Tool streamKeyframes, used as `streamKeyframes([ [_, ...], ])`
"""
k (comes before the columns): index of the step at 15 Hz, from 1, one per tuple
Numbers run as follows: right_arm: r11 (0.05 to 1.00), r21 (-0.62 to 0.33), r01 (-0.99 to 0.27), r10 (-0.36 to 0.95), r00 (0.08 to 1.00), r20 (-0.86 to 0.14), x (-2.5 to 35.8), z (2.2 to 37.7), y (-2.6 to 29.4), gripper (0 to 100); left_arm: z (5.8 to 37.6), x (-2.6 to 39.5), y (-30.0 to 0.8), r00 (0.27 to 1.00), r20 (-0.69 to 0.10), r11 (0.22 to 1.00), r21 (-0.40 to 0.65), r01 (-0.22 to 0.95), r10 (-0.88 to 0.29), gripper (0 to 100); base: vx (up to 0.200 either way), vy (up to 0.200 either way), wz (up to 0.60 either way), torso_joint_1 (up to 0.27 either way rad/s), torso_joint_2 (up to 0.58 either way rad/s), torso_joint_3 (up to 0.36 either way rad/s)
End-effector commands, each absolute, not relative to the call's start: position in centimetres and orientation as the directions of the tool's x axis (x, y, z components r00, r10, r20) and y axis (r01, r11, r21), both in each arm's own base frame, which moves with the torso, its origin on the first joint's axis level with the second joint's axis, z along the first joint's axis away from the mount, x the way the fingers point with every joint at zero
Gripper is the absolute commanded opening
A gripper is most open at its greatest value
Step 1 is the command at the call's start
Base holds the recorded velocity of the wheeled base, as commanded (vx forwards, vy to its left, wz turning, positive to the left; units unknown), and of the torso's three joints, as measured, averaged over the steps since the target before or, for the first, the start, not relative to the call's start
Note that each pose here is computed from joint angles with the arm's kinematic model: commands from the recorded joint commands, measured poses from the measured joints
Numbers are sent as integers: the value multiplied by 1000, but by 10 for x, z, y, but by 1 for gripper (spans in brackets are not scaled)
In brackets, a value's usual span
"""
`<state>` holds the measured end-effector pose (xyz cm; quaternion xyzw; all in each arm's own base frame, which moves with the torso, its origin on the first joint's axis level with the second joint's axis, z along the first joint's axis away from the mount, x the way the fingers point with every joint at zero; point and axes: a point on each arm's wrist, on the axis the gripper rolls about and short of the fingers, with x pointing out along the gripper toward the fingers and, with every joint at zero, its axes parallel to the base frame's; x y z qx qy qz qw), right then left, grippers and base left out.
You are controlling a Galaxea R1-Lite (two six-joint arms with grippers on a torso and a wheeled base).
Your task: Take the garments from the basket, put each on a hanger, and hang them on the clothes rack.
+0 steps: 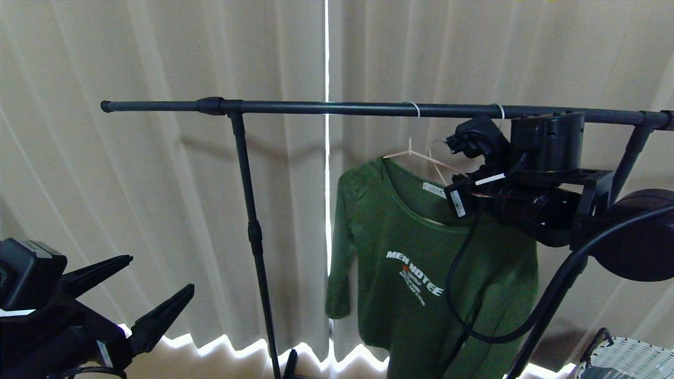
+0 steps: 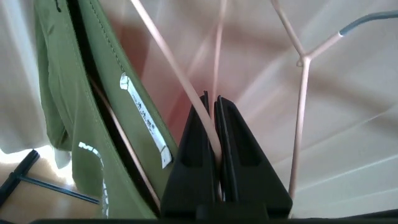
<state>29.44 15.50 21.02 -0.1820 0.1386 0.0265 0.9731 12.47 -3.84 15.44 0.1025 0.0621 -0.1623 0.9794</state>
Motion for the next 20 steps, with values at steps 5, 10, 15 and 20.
streamKeyframes([
  [5,930,-346,-125,26,961,-276,292,211,163,0,157,123,-36,945,-136,931,180,318,-296,100,0,0,0,0,0,0],
  [10,933,-336,-127,34,962,-270,291,212,162,100,155,123,-36,944,-145,930,181,320,-296,100,0,0,0,0,0,0],
  [15,956,-239,-172,100,953,-286,287,209,162,100,155,123,-36,944,-147,930,180,320,-296,100,0,0,0,0,0,0],
  [20,961,-162,-226,175,945,-278,278,215,158,100,153,123,-37,941,-159,928,181,325,-298,100,0,0,0,0,0,0],
])
